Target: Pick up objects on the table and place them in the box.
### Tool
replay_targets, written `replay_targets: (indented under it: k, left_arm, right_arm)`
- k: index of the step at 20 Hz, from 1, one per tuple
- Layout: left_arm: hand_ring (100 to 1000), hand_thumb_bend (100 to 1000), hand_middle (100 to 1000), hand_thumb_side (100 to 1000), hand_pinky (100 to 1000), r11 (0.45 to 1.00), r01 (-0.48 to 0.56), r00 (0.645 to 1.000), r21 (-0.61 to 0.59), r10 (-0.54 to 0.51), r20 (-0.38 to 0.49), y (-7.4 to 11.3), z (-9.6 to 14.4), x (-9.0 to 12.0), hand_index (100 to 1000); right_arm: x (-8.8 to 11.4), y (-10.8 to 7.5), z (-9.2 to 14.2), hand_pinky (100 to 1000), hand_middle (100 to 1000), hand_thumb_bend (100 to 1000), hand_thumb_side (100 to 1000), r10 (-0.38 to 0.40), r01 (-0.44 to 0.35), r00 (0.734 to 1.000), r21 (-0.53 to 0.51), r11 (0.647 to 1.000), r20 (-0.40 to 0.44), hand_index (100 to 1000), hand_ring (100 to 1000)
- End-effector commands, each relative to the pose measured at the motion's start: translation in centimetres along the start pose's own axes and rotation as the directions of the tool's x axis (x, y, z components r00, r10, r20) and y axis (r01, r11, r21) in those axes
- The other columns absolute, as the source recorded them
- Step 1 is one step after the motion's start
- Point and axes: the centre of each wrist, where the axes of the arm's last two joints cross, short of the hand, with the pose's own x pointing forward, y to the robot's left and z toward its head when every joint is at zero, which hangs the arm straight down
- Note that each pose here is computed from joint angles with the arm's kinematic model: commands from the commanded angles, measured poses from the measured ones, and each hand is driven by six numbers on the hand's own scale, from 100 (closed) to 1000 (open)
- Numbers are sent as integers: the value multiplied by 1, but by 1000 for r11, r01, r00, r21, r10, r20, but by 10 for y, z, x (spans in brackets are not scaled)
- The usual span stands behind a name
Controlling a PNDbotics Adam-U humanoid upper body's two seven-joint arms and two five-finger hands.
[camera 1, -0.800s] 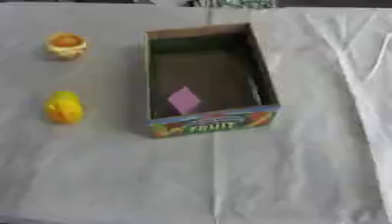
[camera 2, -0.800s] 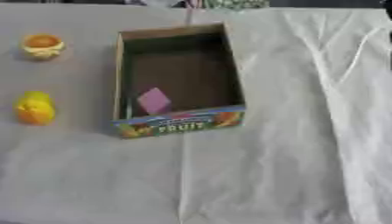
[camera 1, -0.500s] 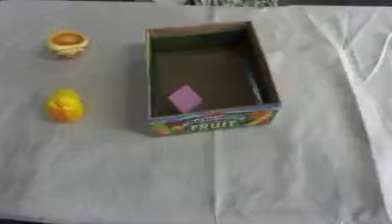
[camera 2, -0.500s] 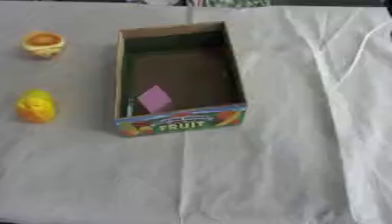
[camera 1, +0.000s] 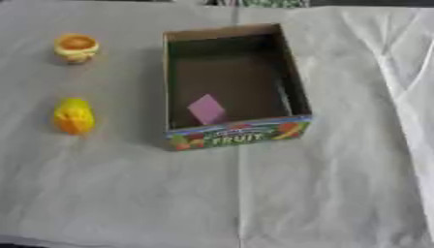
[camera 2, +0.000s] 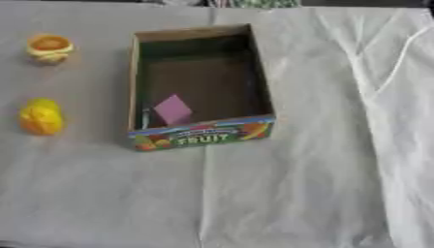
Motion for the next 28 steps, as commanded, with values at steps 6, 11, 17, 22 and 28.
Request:
replay_targets:
  k: [6, 11, 17, 22, 28]
  left_arm:
    - [895, 605, 814, 406, 911, 742, 429, 891, -515, -441, 107, 27, -7, 5, 904]
    - [894, 589, 816, 432, 913, 656, 379, 897, -652, -433, 87, 23, -6, 6, 938]
    - [901, 570, 831, 450, 916, 613, 322, 925, -721, -365, 104, 15, -16, 15, 939]
    - [895, 542, 833, 443, 907, 574, 296, 932, -763, -350, 98, 12, -22, 22, 937]
    - [900, 521, 852, 443, 909, 536, 290, 927, -792, -362, 95, 1, -29, 26, 959]
  right_arm:
    - [9, -7, -6, 844, 795, 100, 823, 43, -44, 998, 23, 999, 34, 791, 794]
    - [9, -5, -6, 843, 791, 100, 822, 39, -39, 999, 30, 999, 30, 790, 791]
    - [9, -4, -6, 841, 787, 100, 818, 31, -32, 999, 31, 999, 31, 787, 787]
    - [8, -2, -6, 839, 784, 100, 820, 24, -25, 999, 35, 999, 27, 784, 783]
    - [8, -1, -6, 837, 780, 100, 817, 16, -17, 1000, 36, 999, 26, 782, 780]
